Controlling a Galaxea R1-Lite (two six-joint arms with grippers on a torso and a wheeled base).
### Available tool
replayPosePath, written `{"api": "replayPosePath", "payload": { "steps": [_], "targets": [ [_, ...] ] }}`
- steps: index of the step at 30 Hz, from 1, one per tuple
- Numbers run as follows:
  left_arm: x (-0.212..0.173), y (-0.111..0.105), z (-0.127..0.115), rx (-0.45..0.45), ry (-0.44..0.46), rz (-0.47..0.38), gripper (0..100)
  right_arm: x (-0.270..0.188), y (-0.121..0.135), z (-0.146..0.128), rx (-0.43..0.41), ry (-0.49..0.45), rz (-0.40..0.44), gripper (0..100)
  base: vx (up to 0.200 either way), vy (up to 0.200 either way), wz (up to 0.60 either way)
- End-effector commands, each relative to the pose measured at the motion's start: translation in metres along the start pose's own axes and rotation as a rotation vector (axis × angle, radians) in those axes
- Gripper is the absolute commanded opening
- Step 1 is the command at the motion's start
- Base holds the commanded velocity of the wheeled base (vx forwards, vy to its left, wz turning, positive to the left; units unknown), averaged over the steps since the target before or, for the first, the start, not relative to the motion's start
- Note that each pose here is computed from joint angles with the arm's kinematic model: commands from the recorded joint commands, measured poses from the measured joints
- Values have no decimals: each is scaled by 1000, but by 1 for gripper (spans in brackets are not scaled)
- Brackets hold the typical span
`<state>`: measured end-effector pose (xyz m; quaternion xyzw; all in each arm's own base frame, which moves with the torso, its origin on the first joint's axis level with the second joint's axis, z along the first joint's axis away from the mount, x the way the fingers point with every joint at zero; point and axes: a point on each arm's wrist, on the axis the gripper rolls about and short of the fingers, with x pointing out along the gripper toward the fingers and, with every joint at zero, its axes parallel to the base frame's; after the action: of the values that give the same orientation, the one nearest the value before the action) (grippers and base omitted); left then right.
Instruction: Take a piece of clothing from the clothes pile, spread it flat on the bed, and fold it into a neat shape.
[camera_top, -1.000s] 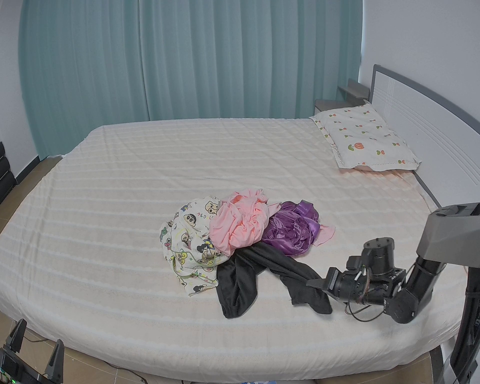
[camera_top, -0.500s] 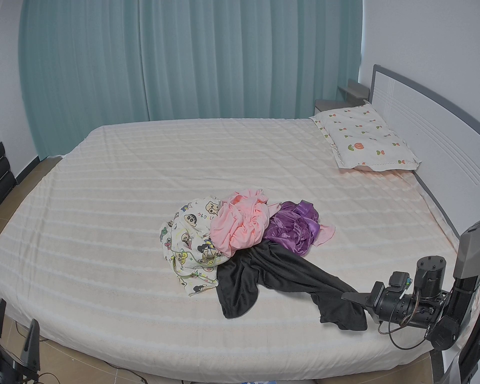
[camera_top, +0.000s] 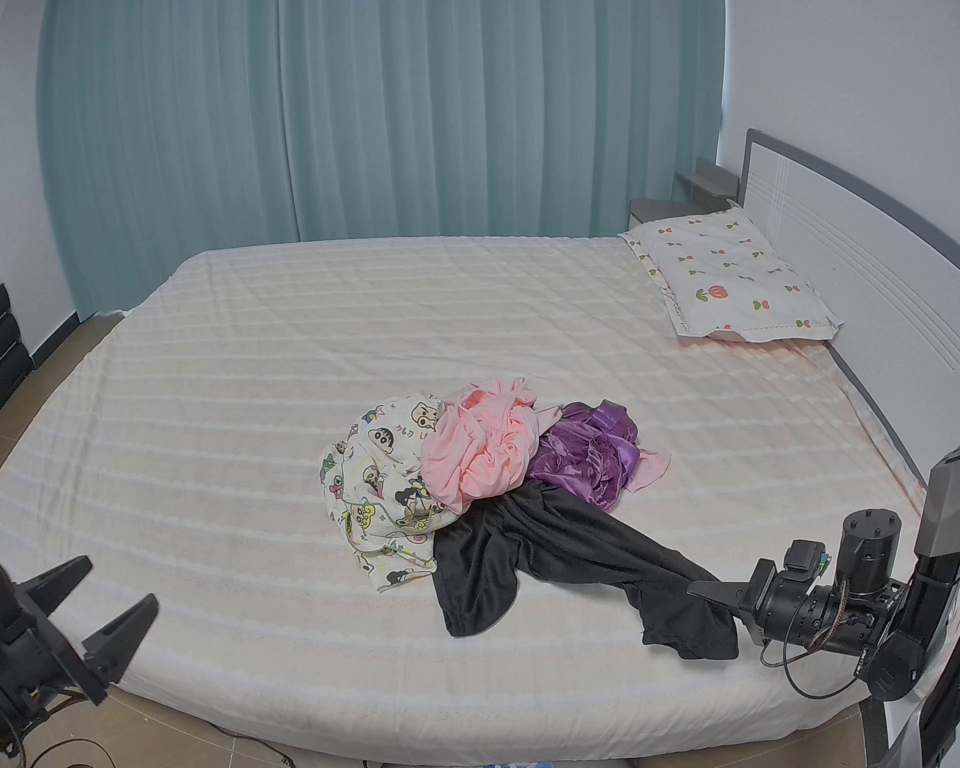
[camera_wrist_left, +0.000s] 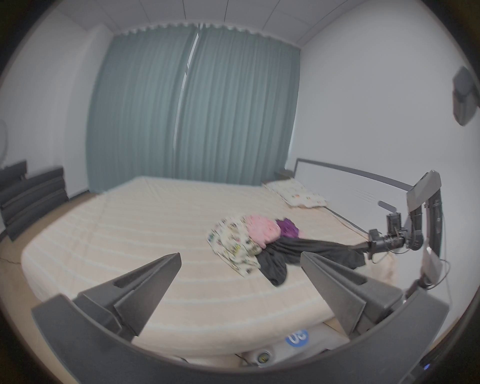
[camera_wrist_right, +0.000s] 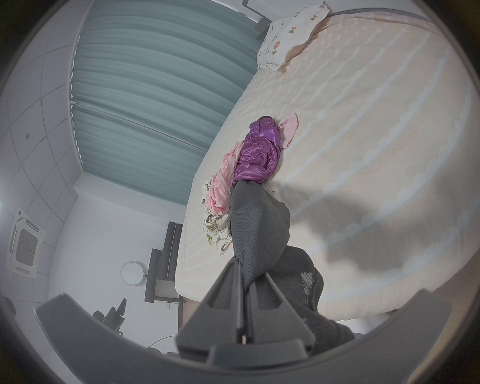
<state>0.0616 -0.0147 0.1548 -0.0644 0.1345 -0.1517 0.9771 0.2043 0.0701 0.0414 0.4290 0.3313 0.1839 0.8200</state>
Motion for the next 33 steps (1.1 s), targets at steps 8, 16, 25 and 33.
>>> {"api": "replayPosePath", "payload": {
  "steps": [8,16,25,33],
  "targets": [
    [180,-51,-55,-275,557,-103,100,-2,-2,-2,4,4,-4,0,0,0,0],
    [259,-81,-86,-376,608,-17,100,-1,-2,-3,3,10,-6,0,0,0,0],
    [316,-100,-122,-401,605,45,100,0,-1,-5,-1,16,-6,0,0,0,0],
    [332,-100,-135,-396,589,82,100,0,-1,-5,-1,17,-7,0,0,0,0]
  ]
}}
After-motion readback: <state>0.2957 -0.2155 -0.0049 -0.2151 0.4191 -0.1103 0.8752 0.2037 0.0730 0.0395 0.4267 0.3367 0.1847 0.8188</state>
